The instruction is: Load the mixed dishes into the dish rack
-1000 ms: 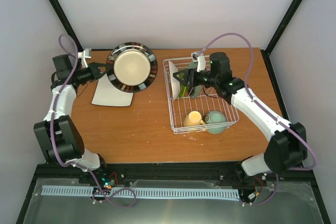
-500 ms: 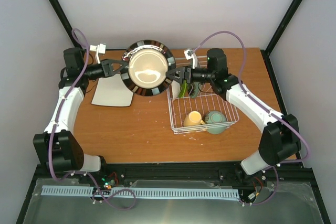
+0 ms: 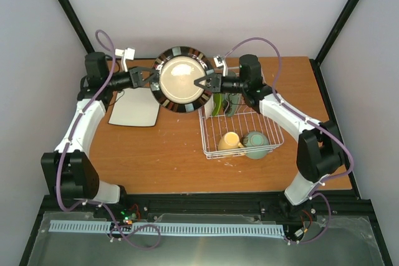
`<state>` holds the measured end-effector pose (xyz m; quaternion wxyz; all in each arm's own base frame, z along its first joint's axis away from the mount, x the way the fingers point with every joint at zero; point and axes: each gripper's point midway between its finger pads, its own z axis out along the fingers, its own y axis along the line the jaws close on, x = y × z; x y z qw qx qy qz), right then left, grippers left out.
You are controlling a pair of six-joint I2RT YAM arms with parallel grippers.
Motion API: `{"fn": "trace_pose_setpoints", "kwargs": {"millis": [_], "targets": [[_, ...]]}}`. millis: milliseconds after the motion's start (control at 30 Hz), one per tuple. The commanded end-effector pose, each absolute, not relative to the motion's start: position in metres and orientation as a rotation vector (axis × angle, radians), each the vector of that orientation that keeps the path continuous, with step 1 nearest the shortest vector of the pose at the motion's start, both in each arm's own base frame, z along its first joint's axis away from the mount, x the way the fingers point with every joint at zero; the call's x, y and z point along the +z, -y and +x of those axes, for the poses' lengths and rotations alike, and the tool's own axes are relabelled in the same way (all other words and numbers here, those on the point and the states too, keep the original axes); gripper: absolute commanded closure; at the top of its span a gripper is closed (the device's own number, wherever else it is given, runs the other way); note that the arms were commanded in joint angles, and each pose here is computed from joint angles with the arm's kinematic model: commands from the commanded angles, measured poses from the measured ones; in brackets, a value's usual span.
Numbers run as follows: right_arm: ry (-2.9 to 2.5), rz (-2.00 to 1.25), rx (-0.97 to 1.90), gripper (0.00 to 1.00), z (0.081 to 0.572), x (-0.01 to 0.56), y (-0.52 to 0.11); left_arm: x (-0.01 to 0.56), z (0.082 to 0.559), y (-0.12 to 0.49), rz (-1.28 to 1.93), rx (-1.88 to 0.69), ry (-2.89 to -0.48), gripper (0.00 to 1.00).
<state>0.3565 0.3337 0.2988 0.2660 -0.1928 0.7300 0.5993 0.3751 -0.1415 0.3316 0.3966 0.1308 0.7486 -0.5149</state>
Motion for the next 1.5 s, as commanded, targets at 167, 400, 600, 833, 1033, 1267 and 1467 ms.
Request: {"fn": "trace_pose_setpoints", "kwargs": {"millis": [167,400,600,833,1033,1267,1467], "targets": [[-1.830,-0.664,1.556,0.97,0.324,0.333,-0.342,0.358,0.387,0.152,0.360,-1.153,-1.931,0.03],[-1.838,-0.488,1.357,0.97,0.341,0.343,-0.313,0.385,0.408,0.093,0.148,-0.630,-1.875,0.00],[-1.715,-0.277,0.820,0.97,0.353,0.415,-0.234,0.423,0.383,0.022,-0.061,-0.196,-1.638,0.00],[-1.677,0.153,0.246,0.97,0.349,0.422,-0.102,0.415,0.357,0.014,-0.031,-0.133,-1.502,0.00],[-1.741,0.336,0.111,0.97,0.344,0.378,-0.052,0.389,0.377,0.009,-0.037,-0.078,-1.649,0.00],[-1.913,0.292,0.123,0.97,0.370,0.317,-0.070,0.379,0.380,0.009,-0.034,-0.076,-1.679,0.00],[-1.969,0.235,0.119,0.97,0.390,0.288,-0.084,0.377,0.379,0.005,-0.043,-0.043,-1.690,0.00]]}}
